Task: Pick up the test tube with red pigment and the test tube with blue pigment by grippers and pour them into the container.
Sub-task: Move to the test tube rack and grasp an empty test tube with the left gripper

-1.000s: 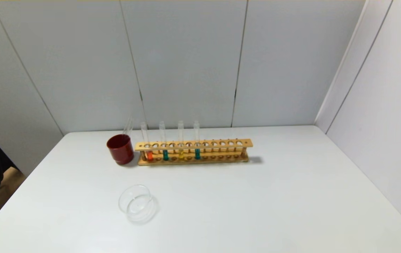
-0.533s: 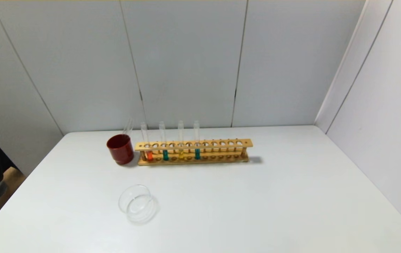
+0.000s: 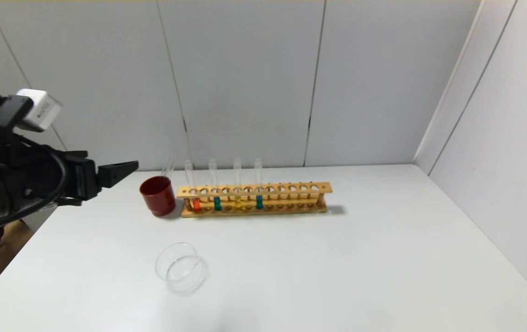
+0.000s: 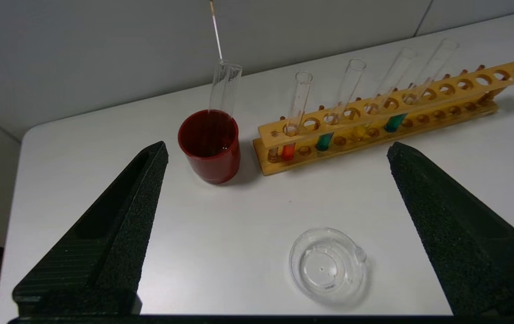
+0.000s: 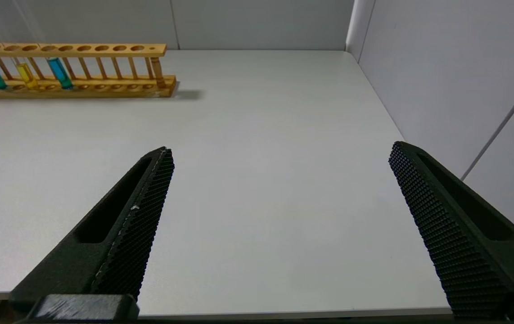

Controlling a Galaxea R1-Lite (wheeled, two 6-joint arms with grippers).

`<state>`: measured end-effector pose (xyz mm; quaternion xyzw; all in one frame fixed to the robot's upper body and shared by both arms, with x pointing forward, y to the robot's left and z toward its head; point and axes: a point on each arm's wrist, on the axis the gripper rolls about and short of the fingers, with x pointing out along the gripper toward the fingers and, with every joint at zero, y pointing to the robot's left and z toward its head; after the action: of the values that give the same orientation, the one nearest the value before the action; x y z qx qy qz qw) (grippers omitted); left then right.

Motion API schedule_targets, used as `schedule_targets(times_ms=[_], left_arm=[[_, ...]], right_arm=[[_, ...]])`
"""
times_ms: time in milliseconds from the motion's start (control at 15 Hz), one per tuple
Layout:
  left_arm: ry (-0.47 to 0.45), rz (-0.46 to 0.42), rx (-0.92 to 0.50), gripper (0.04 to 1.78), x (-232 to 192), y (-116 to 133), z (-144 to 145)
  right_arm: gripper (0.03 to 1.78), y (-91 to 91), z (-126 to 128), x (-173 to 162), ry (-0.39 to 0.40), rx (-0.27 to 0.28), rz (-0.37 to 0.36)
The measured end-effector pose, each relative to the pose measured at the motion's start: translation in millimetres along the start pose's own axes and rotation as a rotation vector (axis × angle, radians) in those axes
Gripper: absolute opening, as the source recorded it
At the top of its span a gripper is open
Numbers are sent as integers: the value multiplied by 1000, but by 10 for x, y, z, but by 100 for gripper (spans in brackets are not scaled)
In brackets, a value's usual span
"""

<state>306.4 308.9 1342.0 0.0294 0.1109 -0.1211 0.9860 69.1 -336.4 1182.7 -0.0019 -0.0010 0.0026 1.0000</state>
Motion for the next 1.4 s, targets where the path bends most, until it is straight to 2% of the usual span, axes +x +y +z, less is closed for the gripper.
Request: schedule_targets(times_ms=[267, 533, 867, 1400], left_arm=[[44, -38, -4, 172, 647, -22, -208], [94, -59, -6, 172, 1078, -48, -489], [168, -74, -17, 172, 1436, -77, -723], [138, -89, -47, 172, 1768, -111, -733]], right_arm=[[175, 0, 0, 0, 0, 0, 0], [175, 0, 0, 0, 0, 0, 0], [175, 0, 0, 0, 0, 0, 0], [175, 0, 0, 0, 0, 0, 0]])
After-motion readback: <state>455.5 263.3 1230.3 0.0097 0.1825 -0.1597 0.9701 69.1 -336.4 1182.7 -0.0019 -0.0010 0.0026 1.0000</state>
